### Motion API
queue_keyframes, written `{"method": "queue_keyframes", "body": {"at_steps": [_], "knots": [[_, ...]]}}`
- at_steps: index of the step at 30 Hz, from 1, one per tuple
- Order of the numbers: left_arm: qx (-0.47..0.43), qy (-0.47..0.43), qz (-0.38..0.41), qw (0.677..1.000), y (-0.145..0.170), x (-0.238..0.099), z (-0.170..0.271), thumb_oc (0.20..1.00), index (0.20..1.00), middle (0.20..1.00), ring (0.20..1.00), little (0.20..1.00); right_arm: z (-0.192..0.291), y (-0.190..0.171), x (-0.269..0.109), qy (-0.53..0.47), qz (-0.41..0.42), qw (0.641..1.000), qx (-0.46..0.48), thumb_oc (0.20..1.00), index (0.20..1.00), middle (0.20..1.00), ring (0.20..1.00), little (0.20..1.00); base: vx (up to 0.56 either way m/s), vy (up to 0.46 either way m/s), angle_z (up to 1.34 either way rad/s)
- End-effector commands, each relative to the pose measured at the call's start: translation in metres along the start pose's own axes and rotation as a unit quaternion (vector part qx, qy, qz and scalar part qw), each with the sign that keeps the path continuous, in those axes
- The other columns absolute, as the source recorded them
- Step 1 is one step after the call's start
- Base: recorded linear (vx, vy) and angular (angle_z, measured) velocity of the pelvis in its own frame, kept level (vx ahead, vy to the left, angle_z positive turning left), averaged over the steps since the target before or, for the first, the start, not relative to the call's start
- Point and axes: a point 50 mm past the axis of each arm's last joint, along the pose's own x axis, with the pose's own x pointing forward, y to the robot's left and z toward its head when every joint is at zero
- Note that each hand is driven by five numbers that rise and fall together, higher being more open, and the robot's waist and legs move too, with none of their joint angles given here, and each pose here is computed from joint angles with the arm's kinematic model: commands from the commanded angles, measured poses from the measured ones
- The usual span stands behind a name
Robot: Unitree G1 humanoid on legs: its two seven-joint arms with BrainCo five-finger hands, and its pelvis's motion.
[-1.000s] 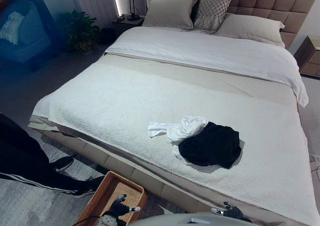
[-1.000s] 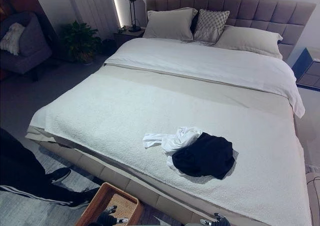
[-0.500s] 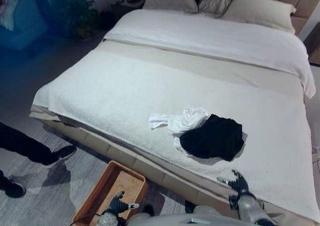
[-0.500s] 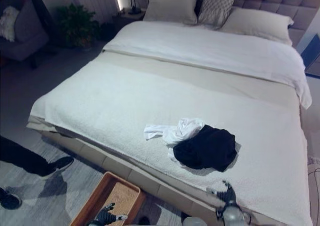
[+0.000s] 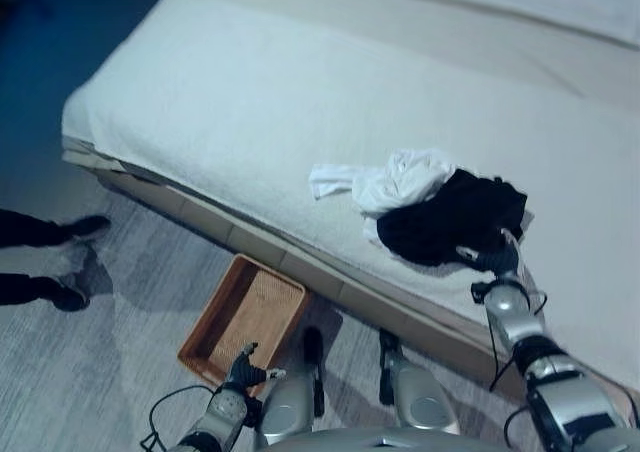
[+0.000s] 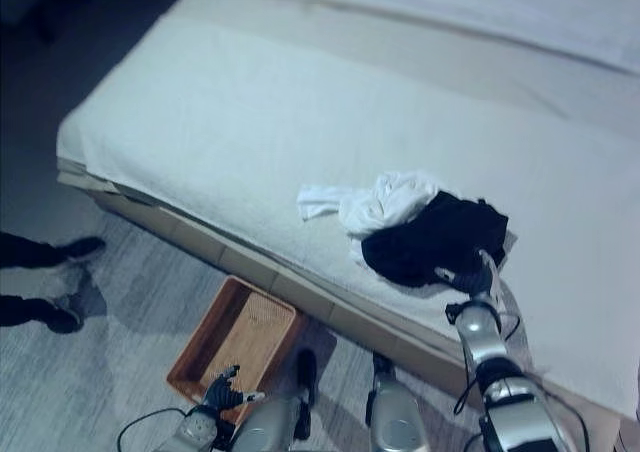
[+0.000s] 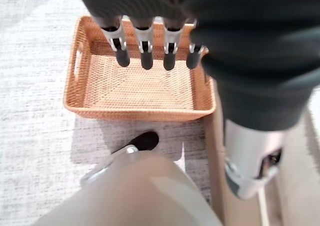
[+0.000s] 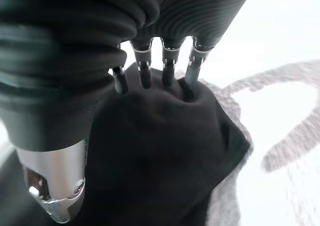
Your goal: Pick up clothes into the bucket
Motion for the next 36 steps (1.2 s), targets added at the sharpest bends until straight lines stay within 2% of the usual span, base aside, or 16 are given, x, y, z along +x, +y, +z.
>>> {"method": "queue_keyframes", "body": {"at_steps": [1,5,11,12,13,14,26,30,36], "knots": [[-0.038,-0.008,-0.012,0.999,-0.022,-0.007,0.0,1.0,1.0,1.0,1.0,1.0,0.007,0.012,0.0,-0.007,0.01,1.0,-0.027,1.0,1.0,1.0,1.0,1.0,0.0,0.0,0.0],[-0.04,-0.028,-0.02,0.999,-0.027,-0.005,0.013,1.0,1.0,1.0,1.0,1.0,0.024,0.01,0.009,-0.015,0.006,0.999,-0.038,1.0,1.0,1.0,1.0,1.0,-0.01,-0.006,0.02],[-0.04,-0.089,-0.025,0.995,-0.031,0.0,0.05,1.0,1.0,1.0,1.0,1.0,0.064,-0.015,0.033,-0.039,-0.038,0.997,-0.054,1.0,1.0,1.0,1.0,1.0,-0.03,-0.018,0.1],[-0.041,-0.101,-0.027,0.994,-0.031,0.0,0.055,1.0,1.0,1.0,1.0,1.0,0.068,-0.019,0.036,-0.044,-0.042,0.997,-0.057,0.843,0.843,0.843,0.843,0.843,-0.01,-0.004,0.13],[-0.041,-0.101,-0.027,0.994,-0.031,0.0,0.056,1.0,1.0,1.0,1.0,1.0,0.068,-0.019,0.036,-0.044,-0.042,0.997,-0.057,0.395,0.395,0.395,0.395,0.395,0.0,-0.005,0.12],[-0.041,-0.117,-0.033,0.992,-0.033,0.0,0.064,1.0,1.0,1.0,1.0,1.0,0.073,-0.027,0.04,-0.046,-0.048,0.996,-0.055,0.2,0.2,0.2,0.2,0.2,0.01,0.001,0.12],[-0.028,-0.102,-0.028,0.994,-0.031,0.003,0.058,1.0,1.0,1.0,1.0,1.0,0.112,-0.03,0.038,-0.12,-0.06,0.99,0.042,0.2,0.2,0.2,0.2,0.2,0.0,0.009,0.19],[-0.024,-0.072,-0.013,0.997,-0.018,0.005,0.041,1.0,1.0,1.0,1.0,1.0,0.148,-0.04,0.032,-0.206,-0.056,0.973,0.088,0.2,0.2,0.2,0.2,0.2,0.0,0.043,-0.03],[-0.047,-0.056,0.023,0.997,0.007,0.005,0.027,1.0,1.0,1.0,1.0,1.0,0.166,-0.065,0.019,-0.282,-0.073,0.948,0.125,0.2,0.2,0.2,0.2,0.2,0.03,0.027,-0.24]]}}
